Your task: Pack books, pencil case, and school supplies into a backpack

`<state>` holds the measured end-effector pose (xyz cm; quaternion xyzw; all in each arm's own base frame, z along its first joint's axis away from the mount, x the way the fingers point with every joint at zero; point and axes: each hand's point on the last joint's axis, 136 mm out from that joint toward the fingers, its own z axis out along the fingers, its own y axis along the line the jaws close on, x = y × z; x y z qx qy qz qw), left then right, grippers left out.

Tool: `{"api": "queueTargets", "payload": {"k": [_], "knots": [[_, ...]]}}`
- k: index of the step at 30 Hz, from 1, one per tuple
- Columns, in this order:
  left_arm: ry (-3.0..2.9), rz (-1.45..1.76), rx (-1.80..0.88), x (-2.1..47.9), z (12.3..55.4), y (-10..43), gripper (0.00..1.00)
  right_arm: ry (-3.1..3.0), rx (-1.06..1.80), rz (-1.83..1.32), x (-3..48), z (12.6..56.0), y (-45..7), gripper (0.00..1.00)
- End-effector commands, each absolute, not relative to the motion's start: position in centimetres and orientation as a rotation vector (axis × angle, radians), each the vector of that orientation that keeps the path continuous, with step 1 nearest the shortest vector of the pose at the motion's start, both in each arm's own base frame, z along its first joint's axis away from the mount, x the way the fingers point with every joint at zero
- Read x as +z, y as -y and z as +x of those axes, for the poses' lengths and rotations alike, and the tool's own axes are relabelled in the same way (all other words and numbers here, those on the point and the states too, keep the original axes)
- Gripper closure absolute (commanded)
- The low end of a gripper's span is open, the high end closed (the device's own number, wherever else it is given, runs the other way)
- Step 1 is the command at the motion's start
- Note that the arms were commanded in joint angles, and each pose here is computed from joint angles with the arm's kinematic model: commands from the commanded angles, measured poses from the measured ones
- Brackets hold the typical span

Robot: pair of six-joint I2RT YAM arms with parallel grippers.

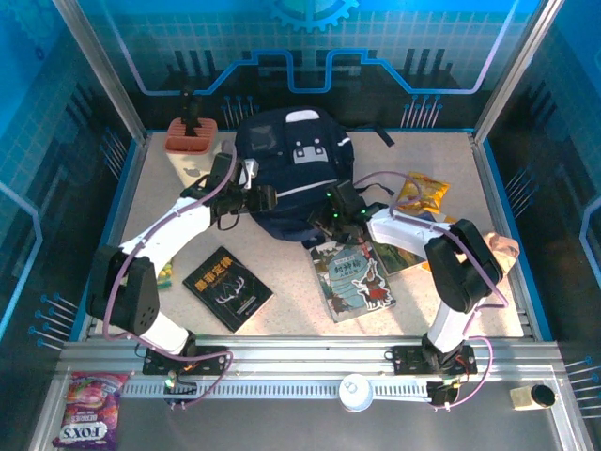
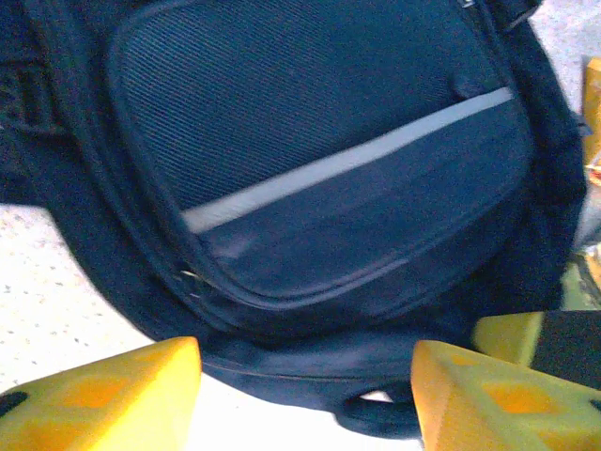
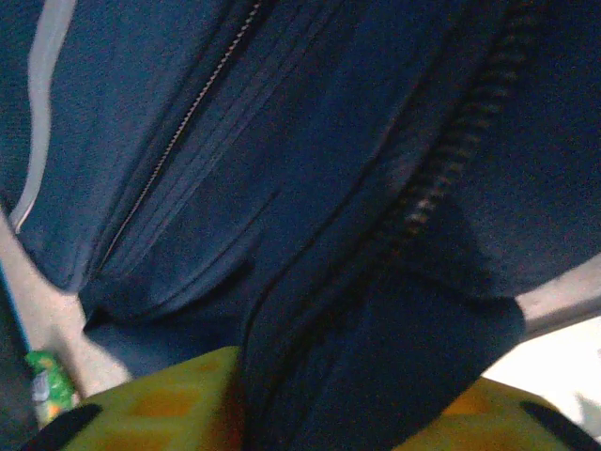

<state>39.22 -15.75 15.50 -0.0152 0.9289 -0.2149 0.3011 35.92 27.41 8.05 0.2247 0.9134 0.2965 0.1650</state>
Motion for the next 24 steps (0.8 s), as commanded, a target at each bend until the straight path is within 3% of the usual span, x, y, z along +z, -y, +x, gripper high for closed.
{"api": "queueTargets", "payload": {"k": [1,4,6,9,18,24], "knots": [[-2.478,-0.082,-0.657,15.8,37.5,17.3,0.34,-2.549,0.933,0.477,10.8,36.2,-28.8,0.42],[-2.485,-0.091,-0.671,16.2,36.6,18.2,0.30,-2.532,0.836,0.397,11.7,35.3,-26.5,0.29],[-2.501,-0.112,-0.686,15.9,35.8,18.8,0.18,-2.528,0.754,0.343,12.3,34.5,-24.5,0.24],[-2.532,-0.181,-0.745,15.2,34.5,20.0,0.16,-2.547,0.627,0.259,12.1,33.3,-21.1,0.20],[-2.601,-0.406,-1.012,12.3,29.4,26.5,0.15,-2.714,0.498,0.031,8.7,30.4,-16.8,0.26],[-2.673,-0.458,-1.003,9.2,27.1,28.4,0.24,-2.815,0.398,0.023,4.5,28.8,-15.4,0.33]]}}
